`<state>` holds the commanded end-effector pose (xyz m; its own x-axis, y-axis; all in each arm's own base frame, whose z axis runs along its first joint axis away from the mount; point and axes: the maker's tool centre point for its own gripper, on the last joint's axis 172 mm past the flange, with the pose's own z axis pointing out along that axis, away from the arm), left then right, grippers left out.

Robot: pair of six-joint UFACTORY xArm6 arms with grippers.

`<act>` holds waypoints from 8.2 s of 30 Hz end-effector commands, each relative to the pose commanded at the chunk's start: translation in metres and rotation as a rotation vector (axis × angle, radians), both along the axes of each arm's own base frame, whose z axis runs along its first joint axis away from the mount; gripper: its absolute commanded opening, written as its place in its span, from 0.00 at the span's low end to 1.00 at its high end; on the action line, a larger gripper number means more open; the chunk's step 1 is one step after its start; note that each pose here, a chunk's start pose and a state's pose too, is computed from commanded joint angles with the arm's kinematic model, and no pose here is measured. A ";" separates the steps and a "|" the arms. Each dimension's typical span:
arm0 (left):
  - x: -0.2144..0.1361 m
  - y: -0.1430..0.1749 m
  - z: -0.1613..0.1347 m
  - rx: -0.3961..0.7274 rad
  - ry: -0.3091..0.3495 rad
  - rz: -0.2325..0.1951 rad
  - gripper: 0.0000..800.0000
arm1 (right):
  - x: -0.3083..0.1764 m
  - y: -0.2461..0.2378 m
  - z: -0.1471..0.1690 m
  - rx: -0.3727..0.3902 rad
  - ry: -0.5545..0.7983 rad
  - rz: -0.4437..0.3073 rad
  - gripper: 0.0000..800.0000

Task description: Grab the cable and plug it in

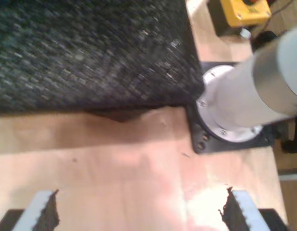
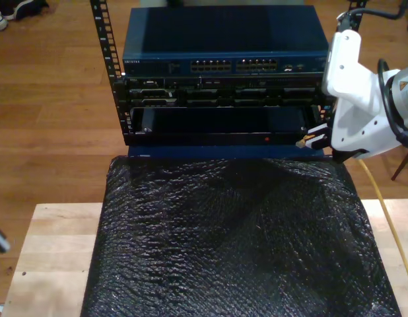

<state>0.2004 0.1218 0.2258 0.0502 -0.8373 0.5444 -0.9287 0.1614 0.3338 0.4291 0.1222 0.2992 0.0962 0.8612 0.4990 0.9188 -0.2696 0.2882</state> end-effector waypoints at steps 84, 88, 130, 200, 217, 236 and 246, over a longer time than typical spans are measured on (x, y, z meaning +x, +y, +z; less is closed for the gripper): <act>-0.193 -0.004 -0.190 0.105 -0.258 -0.070 1.00 | 0.010 -0.016 -0.038 -0.135 -0.073 0.006 0.00; -0.193 -0.004 -0.190 0.105 -0.258 -0.070 1.00 | 0.019 -0.005 -0.041 -0.180 -0.122 0.043 0.00; -0.193 -0.004 -0.190 0.105 -0.258 -0.070 1.00 | 0.125 0.006 -0.033 -0.372 -0.585 0.032 0.00; -0.193 -0.004 -0.190 0.105 -0.258 -0.070 1.00 | 0.155 0.059 0.021 -0.374 -1.000 0.061 0.00; -0.193 -0.004 -0.191 0.103 -0.258 -0.070 1.00 | 0.172 0.051 0.020 -0.370 -1.200 -0.068 0.00; -0.193 -0.004 -0.190 0.105 -0.258 -0.070 1.00 | 0.190 0.038 0.010 -0.510 -1.288 -0.211 0.00; -0.193 -0.004 -0.190 0.105 -0.258 -0.070 1.00 | 0.189 0.028 0.006 -0.553 -1.316 -0.295 0.00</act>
